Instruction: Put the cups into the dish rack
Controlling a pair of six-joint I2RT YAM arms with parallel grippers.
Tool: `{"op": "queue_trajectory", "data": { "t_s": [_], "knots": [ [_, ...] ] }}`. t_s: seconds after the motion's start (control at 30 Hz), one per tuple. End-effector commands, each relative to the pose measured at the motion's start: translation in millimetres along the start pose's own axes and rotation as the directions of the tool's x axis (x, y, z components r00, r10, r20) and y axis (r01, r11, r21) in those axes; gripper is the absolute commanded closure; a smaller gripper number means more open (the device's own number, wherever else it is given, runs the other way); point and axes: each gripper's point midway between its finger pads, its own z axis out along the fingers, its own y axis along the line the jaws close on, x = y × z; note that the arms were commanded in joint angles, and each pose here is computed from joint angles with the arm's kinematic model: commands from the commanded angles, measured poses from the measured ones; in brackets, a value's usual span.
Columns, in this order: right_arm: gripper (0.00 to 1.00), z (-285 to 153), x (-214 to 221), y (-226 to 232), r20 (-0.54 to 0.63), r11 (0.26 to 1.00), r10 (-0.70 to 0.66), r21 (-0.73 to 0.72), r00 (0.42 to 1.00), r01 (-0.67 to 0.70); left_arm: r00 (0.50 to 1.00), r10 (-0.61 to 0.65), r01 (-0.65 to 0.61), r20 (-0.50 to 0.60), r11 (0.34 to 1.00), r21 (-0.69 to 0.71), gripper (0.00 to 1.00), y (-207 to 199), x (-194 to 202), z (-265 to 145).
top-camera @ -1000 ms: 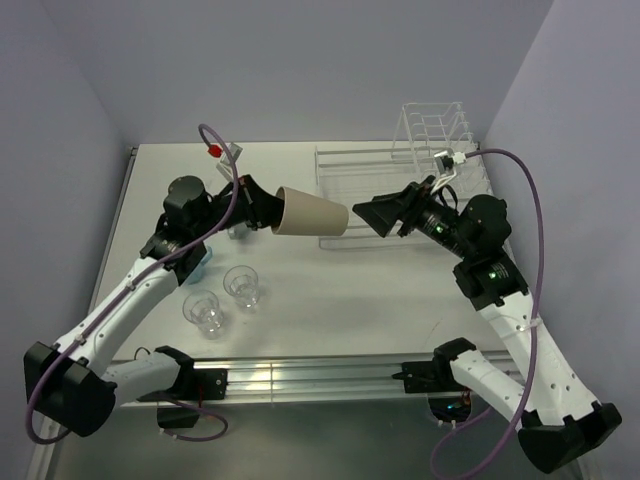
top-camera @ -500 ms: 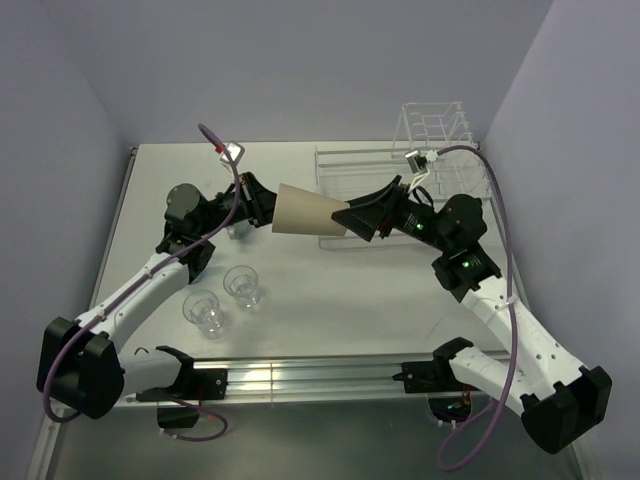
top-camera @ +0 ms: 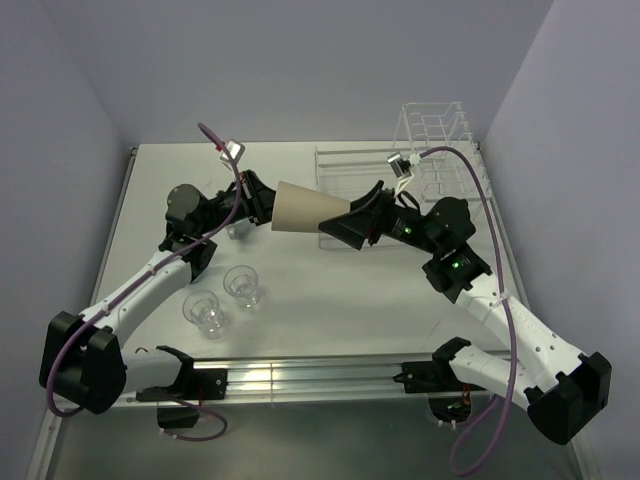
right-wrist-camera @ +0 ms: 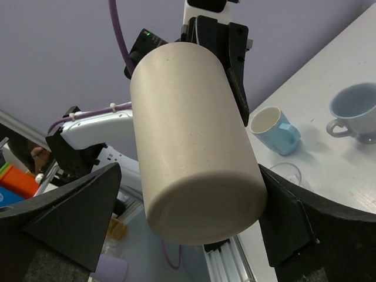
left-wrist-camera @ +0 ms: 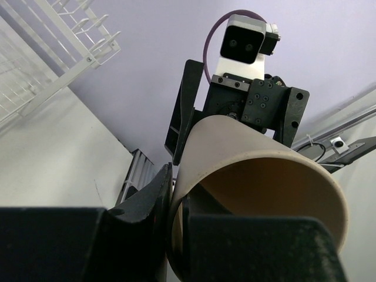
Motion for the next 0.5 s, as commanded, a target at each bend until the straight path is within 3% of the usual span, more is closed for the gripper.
{"op": "queue_trajectory", "data": {
  "t_s": [0.0, 0.23, 0.47],
  "knots": [
    [0.04, 5, -7, 17, 0.019, 0.998, -0.026, -0.053, 0.999, 0.027, 0.999, 0.047, -0.047, 0.01, 0.998, 0.037, 1.0, -8, -3, -1],
    [0.14, 8, -6, 16, 0.029, 0.999, -0.021, -0.043, 0.999, 0.022, 0.999, 0.046, -0.047, 0.006, 0.998, 0.035, 1.0, -5, -1, 0],
    [0.38, 9, -10, 18, 0.051, 0.999, -0.023, -0.042, 0.998, 0.025, 0.999, 0.036, -0.036, -0.001, 0.999, 0.029, 1.0, 2, 2, -1]
  ]
}}
